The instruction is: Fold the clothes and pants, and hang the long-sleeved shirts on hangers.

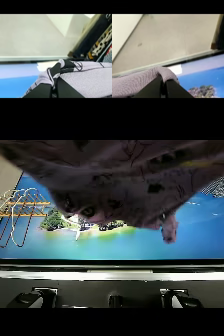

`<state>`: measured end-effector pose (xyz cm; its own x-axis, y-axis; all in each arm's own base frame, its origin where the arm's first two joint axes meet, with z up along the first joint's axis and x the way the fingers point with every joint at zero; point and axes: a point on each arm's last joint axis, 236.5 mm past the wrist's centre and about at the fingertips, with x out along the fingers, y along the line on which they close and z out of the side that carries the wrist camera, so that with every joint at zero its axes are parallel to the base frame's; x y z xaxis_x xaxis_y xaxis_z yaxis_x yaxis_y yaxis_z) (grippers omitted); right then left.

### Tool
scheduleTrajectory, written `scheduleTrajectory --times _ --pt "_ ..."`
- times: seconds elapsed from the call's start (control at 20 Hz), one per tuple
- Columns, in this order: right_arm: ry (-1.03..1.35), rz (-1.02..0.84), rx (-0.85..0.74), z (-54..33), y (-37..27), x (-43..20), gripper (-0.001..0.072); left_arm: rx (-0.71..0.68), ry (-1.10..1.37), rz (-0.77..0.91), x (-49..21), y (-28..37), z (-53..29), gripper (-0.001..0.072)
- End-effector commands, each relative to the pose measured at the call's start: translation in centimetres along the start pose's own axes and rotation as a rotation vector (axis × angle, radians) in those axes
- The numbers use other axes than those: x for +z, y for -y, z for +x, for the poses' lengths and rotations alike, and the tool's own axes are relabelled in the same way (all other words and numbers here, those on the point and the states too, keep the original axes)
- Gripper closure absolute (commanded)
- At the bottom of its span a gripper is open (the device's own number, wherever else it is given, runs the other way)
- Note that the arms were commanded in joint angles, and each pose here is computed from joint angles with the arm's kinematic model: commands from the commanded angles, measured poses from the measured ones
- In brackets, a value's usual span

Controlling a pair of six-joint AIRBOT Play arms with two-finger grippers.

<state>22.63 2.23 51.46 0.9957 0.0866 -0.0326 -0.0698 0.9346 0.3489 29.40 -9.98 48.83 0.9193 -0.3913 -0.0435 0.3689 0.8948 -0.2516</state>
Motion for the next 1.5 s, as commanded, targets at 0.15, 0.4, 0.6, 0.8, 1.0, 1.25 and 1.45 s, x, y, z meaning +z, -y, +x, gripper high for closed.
scheduleTrajectory --times 0.15,0.4,0.6,0.8,1.0,1.25,1.45 --pt "0.188 0.034 -0.037 -3.8 0.1 4.0 0.0665 0.13 0.07 -0.013 1.7 -1.5 -5.2 0.0674" --pt "-0.183 0.192 -0.002 13.6 3.8 -3.9 0.0664 0.195 -0.19 -0.081 -5.4 -7.1 7.1 0.0674" --pt "-0.594 0.291 -0.032 27.6 8.9 -19.1 0.0663 0.263 -0.428 -0.152 -17.3 -14.4 20.3 0.0674" --pt "-0.798 0.433 -0.1 37.4 10.7 -34.7 0.0663 0.295 -0.545 -0.21 -30.5 -19.7 30.1 0.0674" --pt "-0.883 0.459 -0.145 40.8 12.2 -44.0 0.0639 0.338 -0.768 -0.362 -42.4 -21.3 31.2 0.0672" --pt "-1.104 0.278 -0.109 33.6 14.7 -41.6 0.0085 0.312 -0.903 -0.602 -41.8 -20.3 27.2 -0.0013" --pt "-1.187 0.138 -0.195 23.4 19.0 -34.3 0.0084 0.29 -0.968 -0.518 -35.3 -20.6 20.2 -0.0012"
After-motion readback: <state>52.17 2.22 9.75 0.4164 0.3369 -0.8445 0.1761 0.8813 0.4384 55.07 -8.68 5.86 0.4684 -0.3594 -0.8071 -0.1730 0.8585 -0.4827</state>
